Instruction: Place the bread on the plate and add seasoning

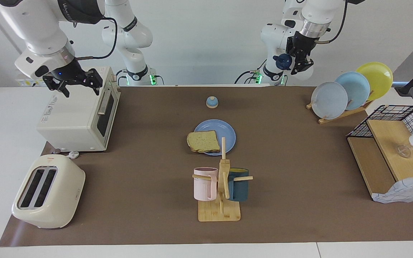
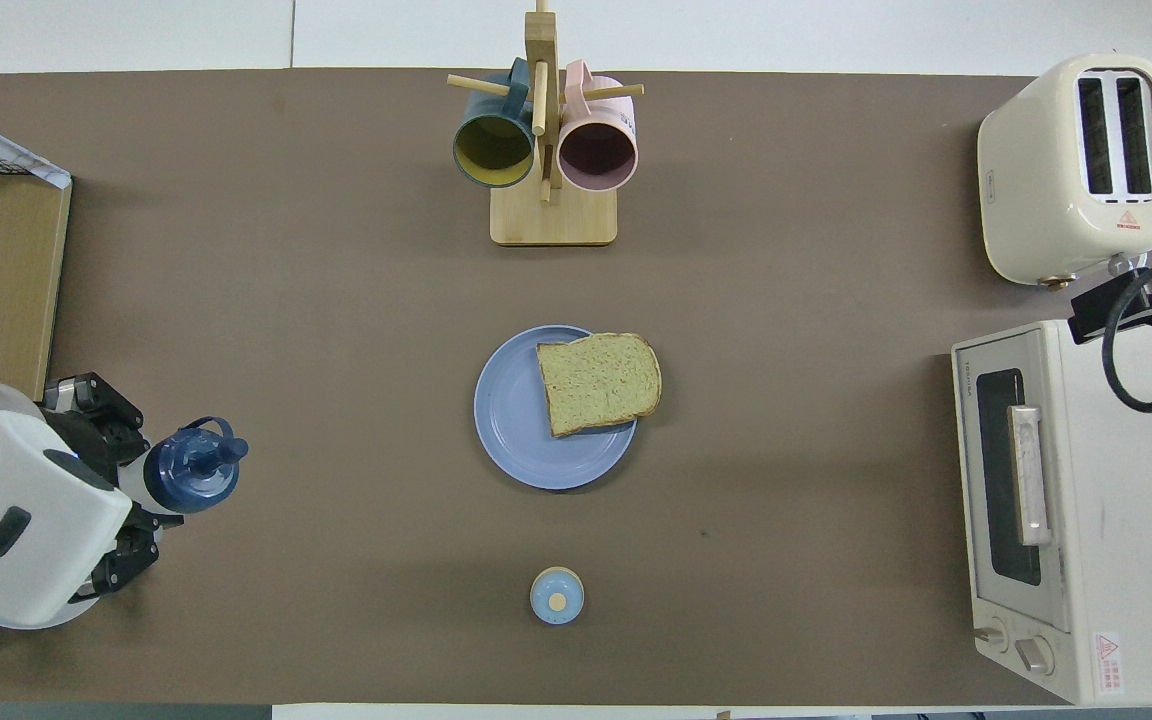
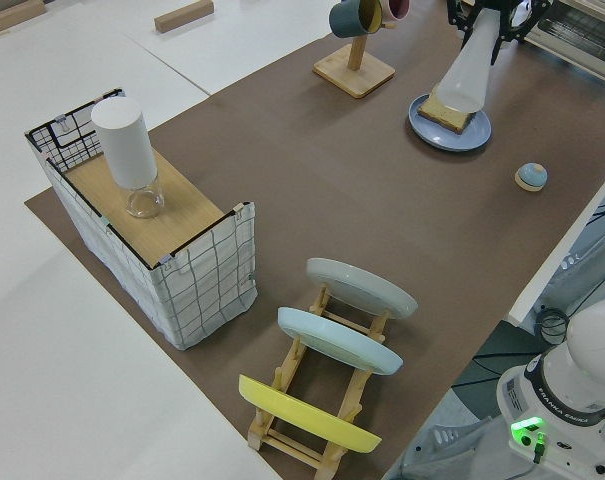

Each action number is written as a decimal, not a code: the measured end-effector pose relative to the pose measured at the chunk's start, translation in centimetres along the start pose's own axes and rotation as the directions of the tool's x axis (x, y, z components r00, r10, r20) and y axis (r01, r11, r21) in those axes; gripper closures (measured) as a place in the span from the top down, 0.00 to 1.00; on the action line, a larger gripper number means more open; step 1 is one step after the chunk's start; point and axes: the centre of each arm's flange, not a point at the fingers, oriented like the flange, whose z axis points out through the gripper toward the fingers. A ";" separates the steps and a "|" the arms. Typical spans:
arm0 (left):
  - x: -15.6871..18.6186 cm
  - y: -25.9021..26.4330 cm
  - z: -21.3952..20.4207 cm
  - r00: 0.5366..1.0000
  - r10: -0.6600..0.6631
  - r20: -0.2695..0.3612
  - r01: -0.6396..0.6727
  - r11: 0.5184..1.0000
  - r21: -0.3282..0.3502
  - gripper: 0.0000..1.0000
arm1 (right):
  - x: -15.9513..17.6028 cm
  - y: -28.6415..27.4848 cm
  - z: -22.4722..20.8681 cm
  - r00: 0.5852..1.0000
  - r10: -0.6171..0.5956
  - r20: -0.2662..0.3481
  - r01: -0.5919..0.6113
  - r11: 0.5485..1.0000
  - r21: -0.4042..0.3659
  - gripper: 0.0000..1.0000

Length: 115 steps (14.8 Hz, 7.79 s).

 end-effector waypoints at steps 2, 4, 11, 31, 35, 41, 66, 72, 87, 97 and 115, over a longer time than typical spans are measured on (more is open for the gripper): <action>0.0 0.0 0.0 1.000 -0.001 0.000 0.001 1.000 -0.001 0.41 | 0.0 0.0 0.0 1.000 -0.001 -0.001 0.001 1.000 0.000 1.00; 0.0 0.0 0.1 1.000 -0.003 0.001 0.003 1.000 -0.001 0.41 | 0.0 0.1 0.1 1.000 0.002 0.001 -0.002 1.000 0.000 1.00; -0.1 -0.1 0.1 1.000 -0.012 0.000 0.012 1.000 -0.001 0.41 | 0.2 0.5 0.5 1.000 0.017 0.006 -0.017 1.000 0.009 1.00; 0.0 -0.6 0.7 0.996 -0.094 -0.011 0.094 0.996 0.011 0.41 | -10.2 -42.9 -8.9 0.966 0.257 -0.026 -0.186 0.764 0.617 0.76; 0.3 -0.5 1.3 0.996 -0.088 -0.004 0.088 0.996 0.005 0.41 | -11.7 -46.6 -9.5 0.947 0.307 -0.090 -0.166 0.711 0.683 0.63; 0.8 -0.3 1.6 0.997 -0.079 -0.006 0.079 0.997 0.004 0.40 | -9.1 -47.8 -6.4 0.922 0.363 -0.133 -0.154 0.660 0.735 0.62; 3.1 1.0 2.3 0.999 -0.034 -0.024 0.034 0.999 -0.014 0.38 | -7.9 -49.0 -3.9 0.924 0.346 -0.165 -0.127 0.683 0.720 0.30; 3.1 1.0 2.3 0.999 -0.035 -0.027 0.035 0.999 -0.017 0.38 | -7.8 -49.0 -3.6 0.924 0.345 -0.163 -0.130 0.685 0.717 0.29; 2.9 0.9 2.5 0.999 -0.044 -0.027 0.043 0.999 -0.021 0.37 | -7.6 -48.8 -3.7 0.922 0.351 -0.163 -0.132 0.682 0.719 0.05; 3.2 1.0 2.4 0.998 -0.044 -0.034 0.044 0.999 -0.018 0.36 | -4.2 -46.6 -2.8 0.904 0.400 -0.148 -0.164 0.647 0.744 0.05; 3.5 1.2 2.4 0.989 -0.142 -0.030 0.142 0.990 -0.022 0.36 | 4.3 -19.9 1.6 0.976 0.106 -0.190 -0.038 0.944 0.328 1.00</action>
